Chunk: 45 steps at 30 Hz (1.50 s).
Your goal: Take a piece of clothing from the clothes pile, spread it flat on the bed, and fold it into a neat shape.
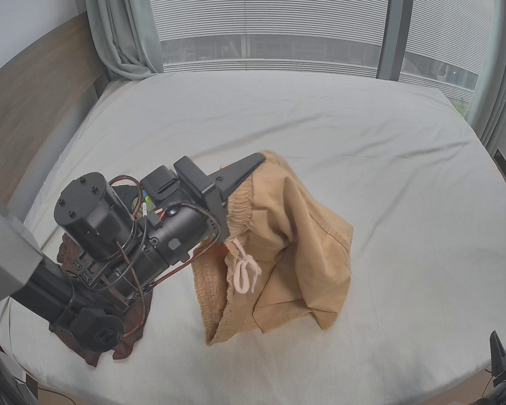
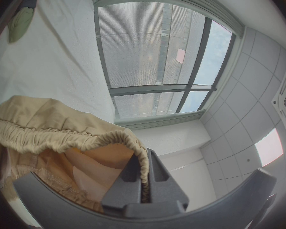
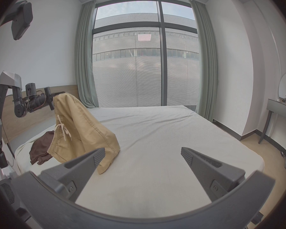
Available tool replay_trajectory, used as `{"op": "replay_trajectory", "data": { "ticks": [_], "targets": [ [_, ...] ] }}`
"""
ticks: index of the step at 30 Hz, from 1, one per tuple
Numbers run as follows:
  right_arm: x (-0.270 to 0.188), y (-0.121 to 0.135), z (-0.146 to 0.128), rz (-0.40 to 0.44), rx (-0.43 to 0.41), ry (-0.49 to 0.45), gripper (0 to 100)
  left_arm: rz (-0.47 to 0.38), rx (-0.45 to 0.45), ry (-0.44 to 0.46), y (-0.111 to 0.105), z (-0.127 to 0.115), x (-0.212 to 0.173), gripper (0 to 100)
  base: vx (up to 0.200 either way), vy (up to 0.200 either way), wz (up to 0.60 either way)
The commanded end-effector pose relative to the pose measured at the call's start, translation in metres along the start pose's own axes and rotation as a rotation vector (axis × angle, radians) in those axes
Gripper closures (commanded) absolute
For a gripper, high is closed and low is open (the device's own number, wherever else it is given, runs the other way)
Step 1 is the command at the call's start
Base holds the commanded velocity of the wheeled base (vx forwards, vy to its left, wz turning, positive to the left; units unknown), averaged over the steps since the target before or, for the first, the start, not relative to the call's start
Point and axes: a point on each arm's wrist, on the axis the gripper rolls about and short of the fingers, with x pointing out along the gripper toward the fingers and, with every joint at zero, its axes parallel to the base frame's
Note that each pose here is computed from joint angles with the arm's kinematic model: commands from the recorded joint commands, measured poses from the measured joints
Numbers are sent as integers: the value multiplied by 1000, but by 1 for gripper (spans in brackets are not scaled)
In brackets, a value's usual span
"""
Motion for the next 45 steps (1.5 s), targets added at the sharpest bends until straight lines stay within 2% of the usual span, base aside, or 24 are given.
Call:
{"op": "replay_trajectory", "data": {
  "ticks": [1,7,15,20,22,26,35,38,42,43,44,45],
  "targets": [
    [1,0,-5,1,-4,10,0,84,28,-18,17,12,-20,100,0,0,0],
    [1,0,-5,1,-7,9,0,176,120,-14,36,23,-38,100,0,0,0],
    [1,0,-5,7,-11,7,0,218,128,14,45,28,-51,100,0,0,0],
    [1,0,-5,11,-14,6,0,271,191,16,57,31,-58,100,0,0,0],
    [0,0,-5,12,-16,4,0,334,226,31,72,29,-66,100,0,0,0],
    [1,0,-5,15,-22,7,0,403,261,47,92,29,-72,100,0,0,0],
    [0,0,-5,14,-24,4,0,394,256,41,91,31,-71,100,0,0,0],
    [0,0,-5,3,-20,0,0,383,223,41,87,29,-71,100,0,0,0],
    [0,0,-5,1,-22,0,0,367,226,35,82,30,-70,100,0,0,0],
    [-1,0,1,-7,-25,-43,0,354,232,30,77,31,-70,100,0,0,0],
    [-1,0,1,-7,-25,-43,0,354,232,30,77,31,-70,100,0,0,0],
    [-5,0,17,-13,-27,-120,0,346,236,28,74,31,-70,100,0,0,0]
  ]
}}
